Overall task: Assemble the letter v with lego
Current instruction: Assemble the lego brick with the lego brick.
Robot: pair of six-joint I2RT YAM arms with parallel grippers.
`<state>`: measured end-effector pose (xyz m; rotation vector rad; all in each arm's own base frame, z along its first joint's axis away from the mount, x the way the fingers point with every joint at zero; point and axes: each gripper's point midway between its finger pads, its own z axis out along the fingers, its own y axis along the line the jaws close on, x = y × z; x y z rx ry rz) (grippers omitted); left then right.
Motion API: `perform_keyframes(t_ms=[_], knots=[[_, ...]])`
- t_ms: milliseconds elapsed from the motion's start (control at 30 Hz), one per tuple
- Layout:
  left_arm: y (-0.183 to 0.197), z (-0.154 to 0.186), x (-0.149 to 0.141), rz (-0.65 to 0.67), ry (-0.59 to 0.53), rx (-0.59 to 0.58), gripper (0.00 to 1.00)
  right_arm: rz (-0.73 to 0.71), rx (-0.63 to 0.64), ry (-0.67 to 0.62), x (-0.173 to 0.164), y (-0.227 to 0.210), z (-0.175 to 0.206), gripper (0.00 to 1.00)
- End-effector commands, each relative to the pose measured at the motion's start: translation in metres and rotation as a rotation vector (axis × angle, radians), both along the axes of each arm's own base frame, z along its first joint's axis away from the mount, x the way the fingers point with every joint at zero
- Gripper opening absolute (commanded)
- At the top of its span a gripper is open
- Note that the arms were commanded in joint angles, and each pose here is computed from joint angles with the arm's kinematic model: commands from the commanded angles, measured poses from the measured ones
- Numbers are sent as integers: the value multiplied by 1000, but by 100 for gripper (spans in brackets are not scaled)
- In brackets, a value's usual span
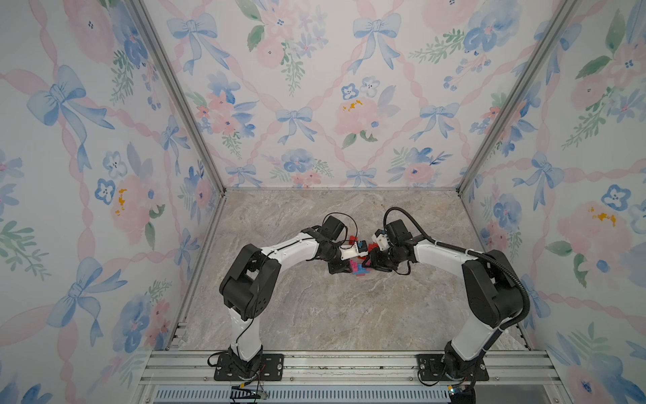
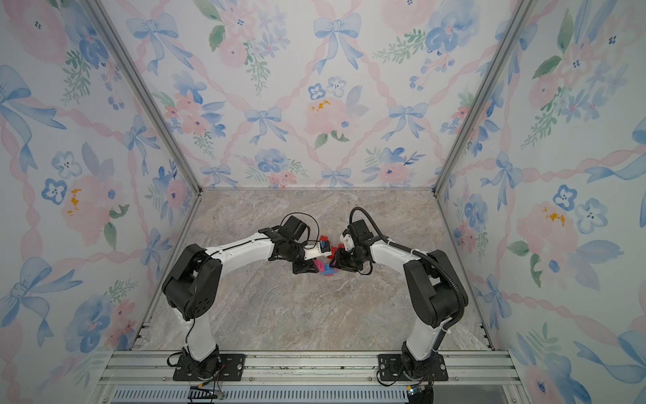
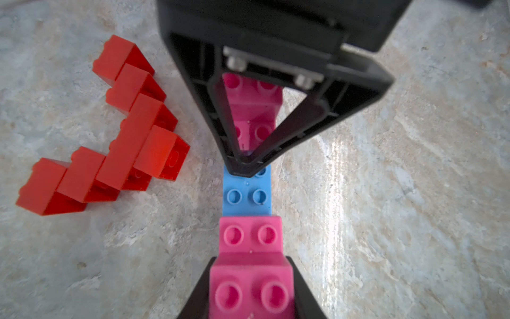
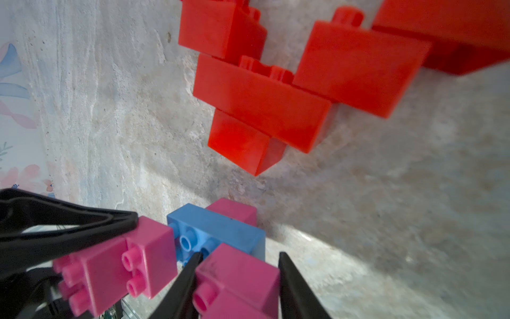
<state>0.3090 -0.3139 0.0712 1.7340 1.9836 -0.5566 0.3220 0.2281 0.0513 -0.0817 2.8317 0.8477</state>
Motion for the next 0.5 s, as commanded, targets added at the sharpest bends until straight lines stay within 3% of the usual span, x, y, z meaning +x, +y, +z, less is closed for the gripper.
perform_keyframes(t_ms=[0, 467], knots=[[4, -8, -5, -20, 23, 36, 0, 2, 7, 7, -3, -2, -1, 44], [4, -22, -8, -19, 60, 51, 0, 10, 13, 19, -3, 0, -7, 43]])
